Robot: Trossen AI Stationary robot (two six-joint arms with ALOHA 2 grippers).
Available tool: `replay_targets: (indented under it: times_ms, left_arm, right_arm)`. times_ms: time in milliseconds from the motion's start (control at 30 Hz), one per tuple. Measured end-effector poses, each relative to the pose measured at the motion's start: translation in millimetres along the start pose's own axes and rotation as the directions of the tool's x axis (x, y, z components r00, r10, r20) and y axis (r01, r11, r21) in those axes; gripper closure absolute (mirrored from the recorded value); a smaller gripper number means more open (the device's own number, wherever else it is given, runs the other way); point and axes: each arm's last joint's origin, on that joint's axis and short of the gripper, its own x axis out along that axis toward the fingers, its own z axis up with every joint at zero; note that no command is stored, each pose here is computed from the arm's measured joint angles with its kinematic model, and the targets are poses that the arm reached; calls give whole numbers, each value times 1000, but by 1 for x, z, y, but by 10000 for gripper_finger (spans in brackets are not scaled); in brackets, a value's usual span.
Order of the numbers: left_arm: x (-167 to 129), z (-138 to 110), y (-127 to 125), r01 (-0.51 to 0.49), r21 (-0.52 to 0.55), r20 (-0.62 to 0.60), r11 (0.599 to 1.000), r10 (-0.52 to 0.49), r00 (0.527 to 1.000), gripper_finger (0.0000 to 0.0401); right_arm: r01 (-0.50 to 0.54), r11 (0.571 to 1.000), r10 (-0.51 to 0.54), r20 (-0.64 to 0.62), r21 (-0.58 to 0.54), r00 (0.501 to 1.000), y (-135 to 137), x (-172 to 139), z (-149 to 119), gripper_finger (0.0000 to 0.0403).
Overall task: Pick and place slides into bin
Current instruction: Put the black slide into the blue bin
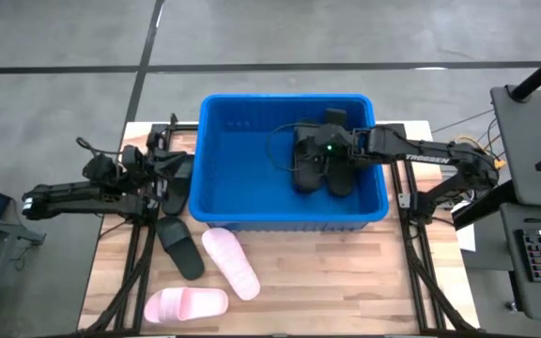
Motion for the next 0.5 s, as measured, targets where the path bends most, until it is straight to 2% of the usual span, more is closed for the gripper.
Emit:
replay_targets:
  times_ms: [333, 500]
  left_arm:
    - [-1, 1, 0, 0, -1, 6, 1000, 0, 1000, 395]
    - [-1, 1, 0, 0, -3, 6, 1000, 0, 1000, 395]
  right_arm:
    - [62, 998, -61, 54, -21, 997, 4, 20, -3, 376]
    - [61, 997, -59, 36, -45, 998, 5, 28, -8, 376]
